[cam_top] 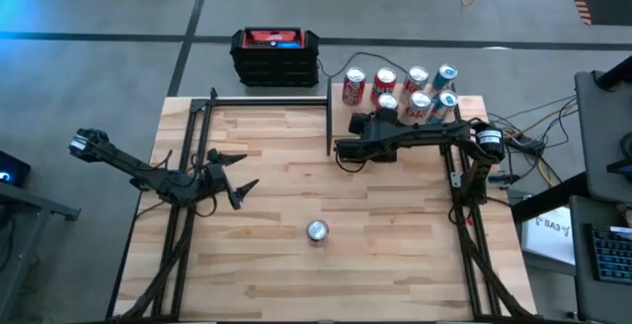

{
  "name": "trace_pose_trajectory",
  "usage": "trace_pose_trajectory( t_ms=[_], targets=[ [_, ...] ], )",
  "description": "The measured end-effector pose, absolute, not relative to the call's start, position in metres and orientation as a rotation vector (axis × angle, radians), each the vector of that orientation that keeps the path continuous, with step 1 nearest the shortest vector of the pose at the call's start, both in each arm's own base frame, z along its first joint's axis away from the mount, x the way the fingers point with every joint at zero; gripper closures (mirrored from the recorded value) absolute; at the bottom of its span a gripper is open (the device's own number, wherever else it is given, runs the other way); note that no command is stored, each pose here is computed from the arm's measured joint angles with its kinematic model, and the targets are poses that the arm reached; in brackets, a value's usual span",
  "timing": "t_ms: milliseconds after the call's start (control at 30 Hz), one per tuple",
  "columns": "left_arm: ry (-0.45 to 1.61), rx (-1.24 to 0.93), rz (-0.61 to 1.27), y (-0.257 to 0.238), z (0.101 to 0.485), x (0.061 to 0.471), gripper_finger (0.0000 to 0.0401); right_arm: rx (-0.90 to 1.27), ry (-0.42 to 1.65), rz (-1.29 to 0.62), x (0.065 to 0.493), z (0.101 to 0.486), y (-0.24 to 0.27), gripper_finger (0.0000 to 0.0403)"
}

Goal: Place canned beverage on shelf
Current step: Put the red soda can on the shelf aligned with the other red soda can

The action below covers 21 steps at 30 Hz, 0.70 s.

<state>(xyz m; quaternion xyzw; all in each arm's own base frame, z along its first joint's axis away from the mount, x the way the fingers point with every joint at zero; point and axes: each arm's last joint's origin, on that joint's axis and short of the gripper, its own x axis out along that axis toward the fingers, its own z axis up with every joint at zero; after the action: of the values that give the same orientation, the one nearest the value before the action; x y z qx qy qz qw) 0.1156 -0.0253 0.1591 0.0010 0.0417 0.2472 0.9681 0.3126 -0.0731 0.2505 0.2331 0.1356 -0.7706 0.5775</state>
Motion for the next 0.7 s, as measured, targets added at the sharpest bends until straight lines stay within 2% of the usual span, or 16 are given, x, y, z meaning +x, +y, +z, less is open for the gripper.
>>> trace_pose_trajectory(
  t_ms=[300, 700],
  targets=[
    [0.084, 0.002, 0.500, -0.0252, 0.1591, 0.1156, 0.0001, 0.589, 0.372, -1.799, 0.3127, 0.2493, -0.0706, 0.0034],
    [0.084, 0.002, 0.500, -0.0252, 0.1591, 0.1156, 0.0001, 0.604, 0.340, -1.775, 0.3179, 0.2575, -0.0717, 0.0034]
  ],
)
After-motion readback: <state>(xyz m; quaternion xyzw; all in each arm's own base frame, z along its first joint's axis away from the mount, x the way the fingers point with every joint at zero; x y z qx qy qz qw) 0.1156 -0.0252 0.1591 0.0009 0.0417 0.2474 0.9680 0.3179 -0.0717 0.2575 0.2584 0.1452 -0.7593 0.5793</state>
